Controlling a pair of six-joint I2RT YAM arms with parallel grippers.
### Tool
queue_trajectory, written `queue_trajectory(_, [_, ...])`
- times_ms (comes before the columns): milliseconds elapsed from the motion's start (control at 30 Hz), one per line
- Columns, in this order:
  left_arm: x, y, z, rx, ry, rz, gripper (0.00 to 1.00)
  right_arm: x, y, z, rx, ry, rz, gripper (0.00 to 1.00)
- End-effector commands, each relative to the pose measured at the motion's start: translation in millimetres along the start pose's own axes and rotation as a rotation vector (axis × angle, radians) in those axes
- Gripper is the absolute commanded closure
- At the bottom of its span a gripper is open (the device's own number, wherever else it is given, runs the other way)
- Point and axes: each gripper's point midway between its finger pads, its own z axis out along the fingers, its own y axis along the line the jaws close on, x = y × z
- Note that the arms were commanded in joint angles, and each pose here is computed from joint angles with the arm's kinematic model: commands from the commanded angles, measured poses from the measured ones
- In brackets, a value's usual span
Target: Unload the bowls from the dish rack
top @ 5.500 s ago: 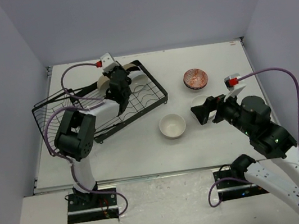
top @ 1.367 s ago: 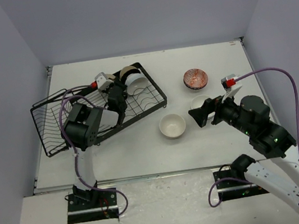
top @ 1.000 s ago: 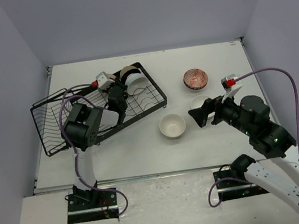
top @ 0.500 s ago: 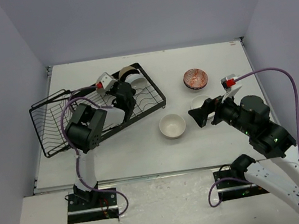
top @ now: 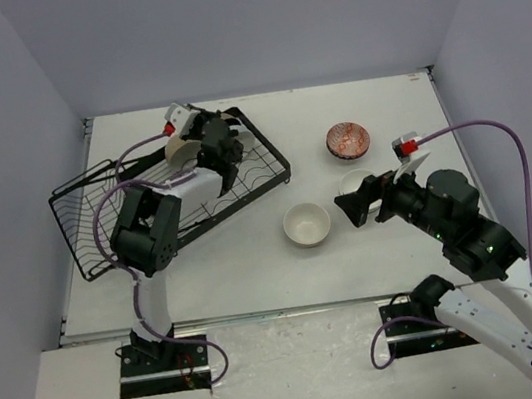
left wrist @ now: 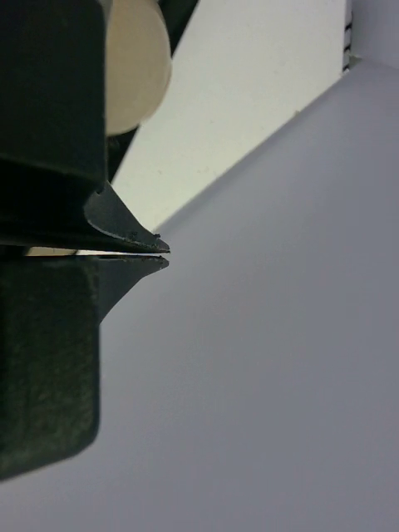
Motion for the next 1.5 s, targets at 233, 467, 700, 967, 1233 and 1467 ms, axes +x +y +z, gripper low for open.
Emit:
queue_trajectory(233, [-69.8,-24.4,2.7,-0.017,-0.1,-0.13,1.0,-2.0,7.2,3.1,-0.04,-0.006,-0.019,0.01])
queue_trajectory(467, [-119.8,-52.9,-29.7,0.19,0.095,-0.084,0.86,-2.6,4.4,8.6,-0.025,-0.013,-0.011,0.01])
queue_trajectory(700, [-242.5,-20.1,-90.3,0.258,0.294,0.006,0.02,-5.3,4.3,27.5,-0.023,-0.02,0.019,0.01])
queue_trajectory(967, [-323.2,66.7,-159.4,0.358,0.367,-0.066,0.0,-32.5,81.1,87.6,-0.356,0.005,0.407,0.01])
queue_trajectory(1233, [-336.0,100.0,-195.8,0.576,0.396,0.233,0.0,-64.6,130.5,217.4,-0.204,-0.114,0.736,0.01])
queue_trajectory(1467, [-347.6,155.6,-188.7,0.477,0.209,0.172,0.0,-35.6,146.3,315.7,0.02,-0.134,0.933,0.01])
